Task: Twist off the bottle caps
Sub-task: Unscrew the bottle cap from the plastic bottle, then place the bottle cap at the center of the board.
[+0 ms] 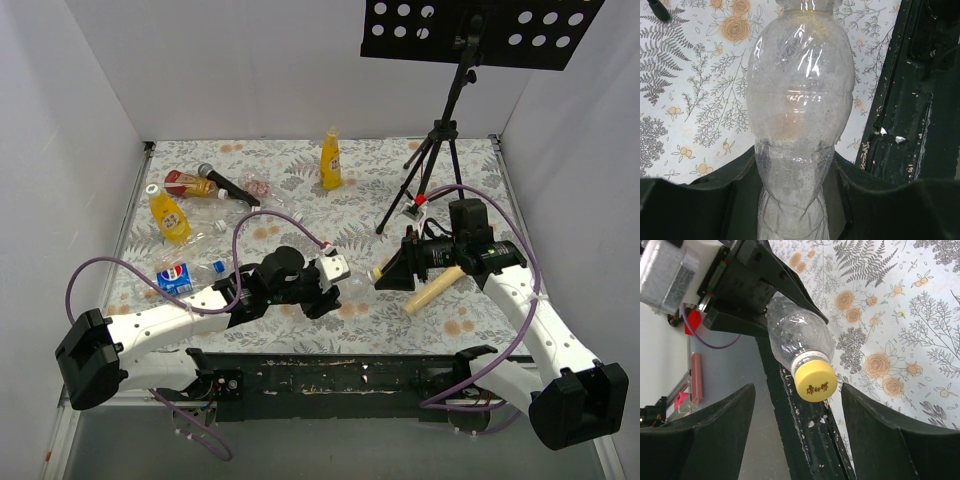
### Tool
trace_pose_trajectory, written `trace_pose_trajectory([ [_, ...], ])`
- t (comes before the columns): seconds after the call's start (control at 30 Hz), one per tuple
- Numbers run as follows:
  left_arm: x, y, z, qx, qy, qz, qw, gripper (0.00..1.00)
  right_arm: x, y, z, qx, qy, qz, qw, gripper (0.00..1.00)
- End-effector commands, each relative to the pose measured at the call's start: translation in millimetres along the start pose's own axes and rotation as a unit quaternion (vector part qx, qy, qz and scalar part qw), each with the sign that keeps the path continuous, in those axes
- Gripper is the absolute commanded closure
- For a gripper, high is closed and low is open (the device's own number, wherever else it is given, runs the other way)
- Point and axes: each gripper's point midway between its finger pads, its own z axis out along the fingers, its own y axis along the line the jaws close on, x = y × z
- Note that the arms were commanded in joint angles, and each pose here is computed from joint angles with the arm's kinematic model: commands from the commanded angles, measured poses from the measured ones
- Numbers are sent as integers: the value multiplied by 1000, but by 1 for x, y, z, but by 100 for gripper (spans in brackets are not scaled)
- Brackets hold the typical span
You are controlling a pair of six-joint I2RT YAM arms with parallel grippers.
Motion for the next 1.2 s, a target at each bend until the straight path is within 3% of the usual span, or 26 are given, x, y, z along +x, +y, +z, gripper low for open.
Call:
trace_pose_trajectory([
  [0.0, -10, 3, 0, -10, -17, 12, 1000, 88, -9, 7, 1, -25, -15, 5, 1000, 25],
  [0.3, -12, 0, 1, -4, -21, 12, 1000, 88, -16, 6, 3, -33, -16, 12, 999, 38],
  [0.37, -11, 1, 1, -4, -20, 12, 1000, 88, -16, 6, 3, -36, -15, 12, 999, 49],
  [0.43, -10, 1, 1, -4, -20, 12, 1000, 88, -14, 6, 4, -41, -13, 8, 999, 67],
  [0.57, -13, -2, -2, -2, -26, 2, 1000, 88, -11, 13, 1, -64, -7, -40, 997, 94],
  [0.6, -13, -4, -3, 6, -28, -4, 1000, 88, -10, 13, 0, -64, -5, -64, 996, 99],
  [0.73, -19, -14, -14, 74, -46, -50, 995, 87, -6, 22, -5, -93, 8, -192, 977, 99],
  [0.8, -23, -22, -23, 128, -58, -74, 987, 88, -3, 31, -9, -120, 20, -291, 949, 99],
  [0.93, -27, -31, -37, 196, -63, -97, 974, 87, 1, 39, -14, -151, 38, -489, 859, 99],
  [1.03, -25, -36, -39, 219, -52, -99, 969, 87, -10, 31, -12, -133, 41, -597, 790, 99],
  [1.1, -22, -39, -41, 231, -41, -101, 967, 87, -20, 24, -12, -113, 37, -670, 733, 99],
  [1.17, -19, -38, -41, 230, -35, -100, 968, 87, -26, 21, -13, -98, 38, -704, 702, 99],
])
